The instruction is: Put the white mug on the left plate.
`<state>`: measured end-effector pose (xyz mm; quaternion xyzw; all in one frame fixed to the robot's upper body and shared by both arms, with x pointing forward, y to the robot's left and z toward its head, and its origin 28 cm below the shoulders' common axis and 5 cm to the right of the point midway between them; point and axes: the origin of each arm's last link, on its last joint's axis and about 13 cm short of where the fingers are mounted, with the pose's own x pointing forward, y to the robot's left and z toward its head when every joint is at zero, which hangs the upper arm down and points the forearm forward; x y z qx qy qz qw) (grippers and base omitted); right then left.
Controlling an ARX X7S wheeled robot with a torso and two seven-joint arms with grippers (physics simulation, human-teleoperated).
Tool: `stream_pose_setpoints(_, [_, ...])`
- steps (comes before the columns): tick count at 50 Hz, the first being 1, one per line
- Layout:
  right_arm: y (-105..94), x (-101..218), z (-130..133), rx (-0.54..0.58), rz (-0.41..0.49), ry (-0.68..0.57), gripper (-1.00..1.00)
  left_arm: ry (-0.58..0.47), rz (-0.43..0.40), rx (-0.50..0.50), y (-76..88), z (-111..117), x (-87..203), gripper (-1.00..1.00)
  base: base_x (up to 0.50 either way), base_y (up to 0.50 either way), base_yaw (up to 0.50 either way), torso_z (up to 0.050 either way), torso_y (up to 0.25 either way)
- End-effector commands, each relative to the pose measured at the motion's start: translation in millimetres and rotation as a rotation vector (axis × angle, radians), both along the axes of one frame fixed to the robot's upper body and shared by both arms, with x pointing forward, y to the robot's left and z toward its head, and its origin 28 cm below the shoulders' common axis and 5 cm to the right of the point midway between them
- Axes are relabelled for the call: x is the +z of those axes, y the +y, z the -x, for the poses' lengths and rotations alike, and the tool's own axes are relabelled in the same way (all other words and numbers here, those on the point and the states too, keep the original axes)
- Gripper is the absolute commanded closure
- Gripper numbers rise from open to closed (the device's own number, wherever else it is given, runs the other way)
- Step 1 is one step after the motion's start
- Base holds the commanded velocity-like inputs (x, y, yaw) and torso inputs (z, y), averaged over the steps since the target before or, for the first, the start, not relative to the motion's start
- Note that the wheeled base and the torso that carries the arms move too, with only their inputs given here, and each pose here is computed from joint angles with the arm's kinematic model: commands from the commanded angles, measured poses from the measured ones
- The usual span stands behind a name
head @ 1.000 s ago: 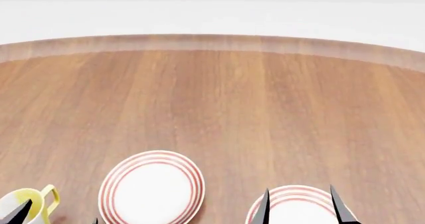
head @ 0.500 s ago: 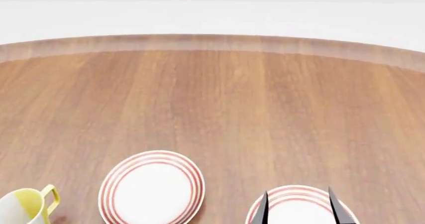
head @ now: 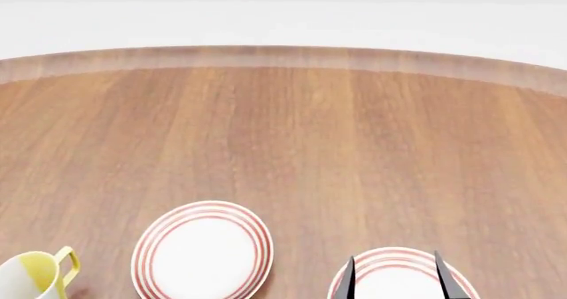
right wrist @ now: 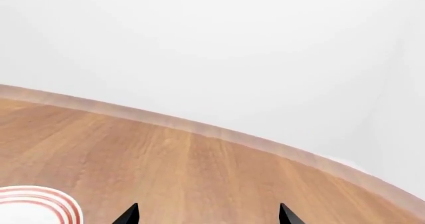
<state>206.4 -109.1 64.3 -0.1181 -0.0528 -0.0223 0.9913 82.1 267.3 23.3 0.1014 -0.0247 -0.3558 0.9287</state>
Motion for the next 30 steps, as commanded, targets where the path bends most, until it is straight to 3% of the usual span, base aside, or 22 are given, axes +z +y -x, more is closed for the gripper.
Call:
stream_pose_setpoints(1, [1.5, 0.4, -0.8, 0.004, 0.0, -0.001, -1.0, 0.025, -0.053, -0.096, 3.9, 8.8, -12.9, -1.0, 0.0, 0.0, 0.0, 0.0, 0.0])
stream_pose_setpoints(15, [1.8, 2.6, -1.1, 0.001, -0.001, -0.006, -1.0, 0.033, -0.134, -0.17, 4.5, -4.4, -20.4, -1.0, 0.0, 0.0, 0.0, 0.0, 0.0])
stream_pose_setpoints(30, [3.4, 6.8, -1.6, 0.004, 0.006, -0.018, -1.0, 0.056, -0.138, -0.207, 2.0, -15.3, -32.6, -1.0, 0.0, 0.0, 0.0, 0.0, 0.0])
